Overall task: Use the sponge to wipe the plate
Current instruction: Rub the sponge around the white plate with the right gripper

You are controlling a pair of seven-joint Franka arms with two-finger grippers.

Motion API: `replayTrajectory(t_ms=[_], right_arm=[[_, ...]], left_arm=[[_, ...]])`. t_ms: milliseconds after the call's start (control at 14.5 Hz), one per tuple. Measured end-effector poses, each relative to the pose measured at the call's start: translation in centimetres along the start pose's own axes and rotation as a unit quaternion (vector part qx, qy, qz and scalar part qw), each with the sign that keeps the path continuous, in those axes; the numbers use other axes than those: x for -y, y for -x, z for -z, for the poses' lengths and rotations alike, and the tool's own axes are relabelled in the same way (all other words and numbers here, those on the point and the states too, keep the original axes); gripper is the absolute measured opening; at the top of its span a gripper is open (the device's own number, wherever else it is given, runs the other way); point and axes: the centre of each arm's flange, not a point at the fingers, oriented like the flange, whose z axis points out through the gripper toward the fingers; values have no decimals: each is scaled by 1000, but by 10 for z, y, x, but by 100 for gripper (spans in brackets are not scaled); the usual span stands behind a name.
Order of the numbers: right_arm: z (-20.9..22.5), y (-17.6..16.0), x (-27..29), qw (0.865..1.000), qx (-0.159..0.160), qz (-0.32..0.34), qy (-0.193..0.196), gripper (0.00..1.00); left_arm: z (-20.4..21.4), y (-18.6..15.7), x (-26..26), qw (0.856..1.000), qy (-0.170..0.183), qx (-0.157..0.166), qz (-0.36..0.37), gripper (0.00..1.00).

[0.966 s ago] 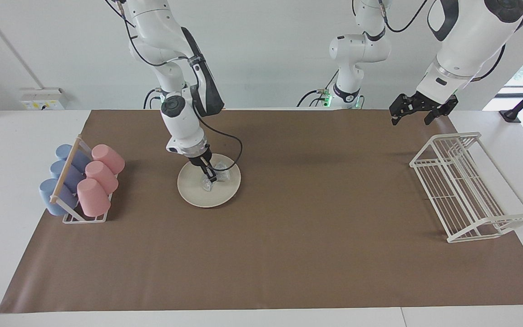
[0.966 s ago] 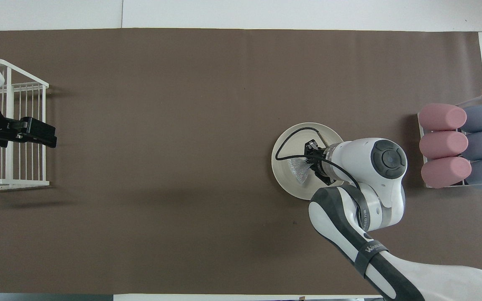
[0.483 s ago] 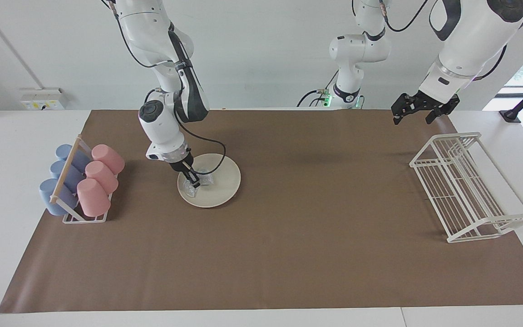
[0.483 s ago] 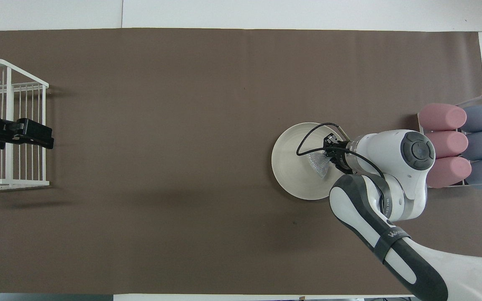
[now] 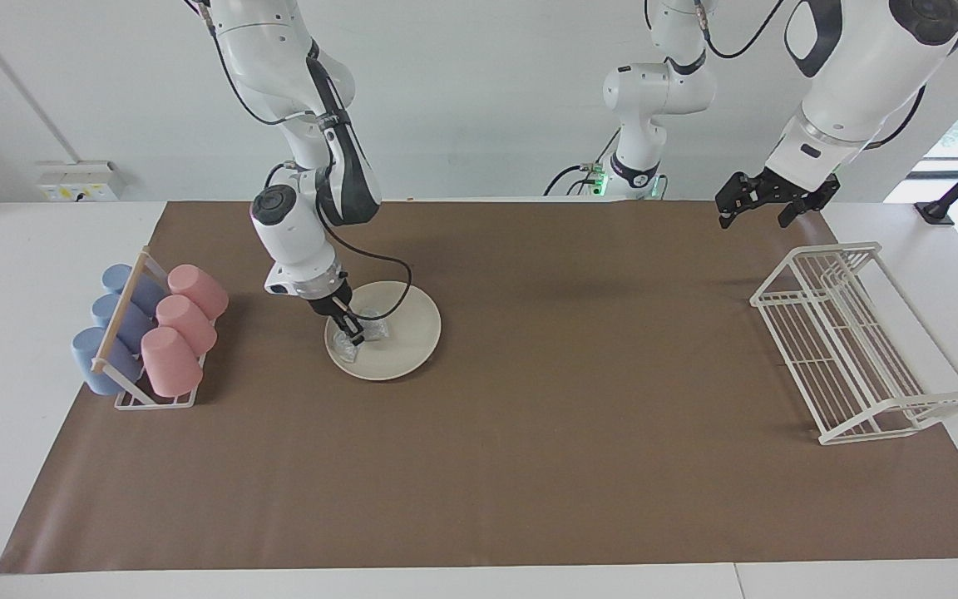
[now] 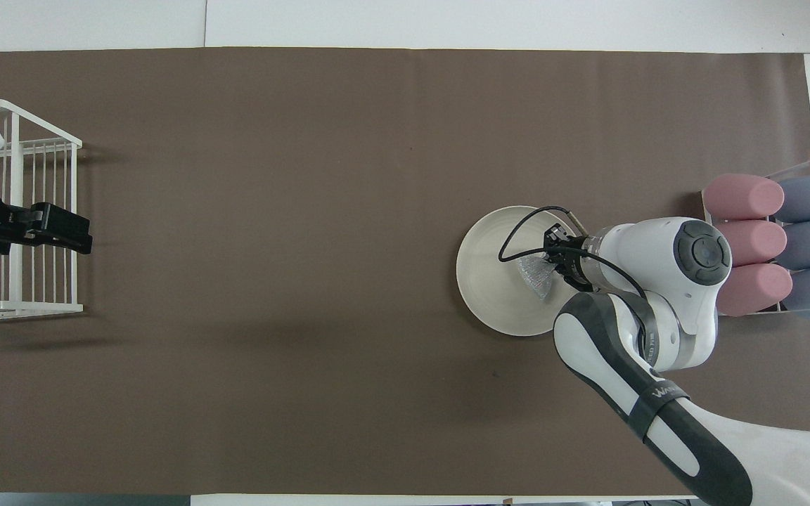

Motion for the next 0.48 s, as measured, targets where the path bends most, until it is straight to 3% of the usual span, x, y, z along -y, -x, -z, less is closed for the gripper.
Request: replayTrajectory(t_ms=[483], right_arm=[[-10,72,24,998,9,-62,0,11]], left_arm=[[-1,1,0,1000,0,1,0,100]])
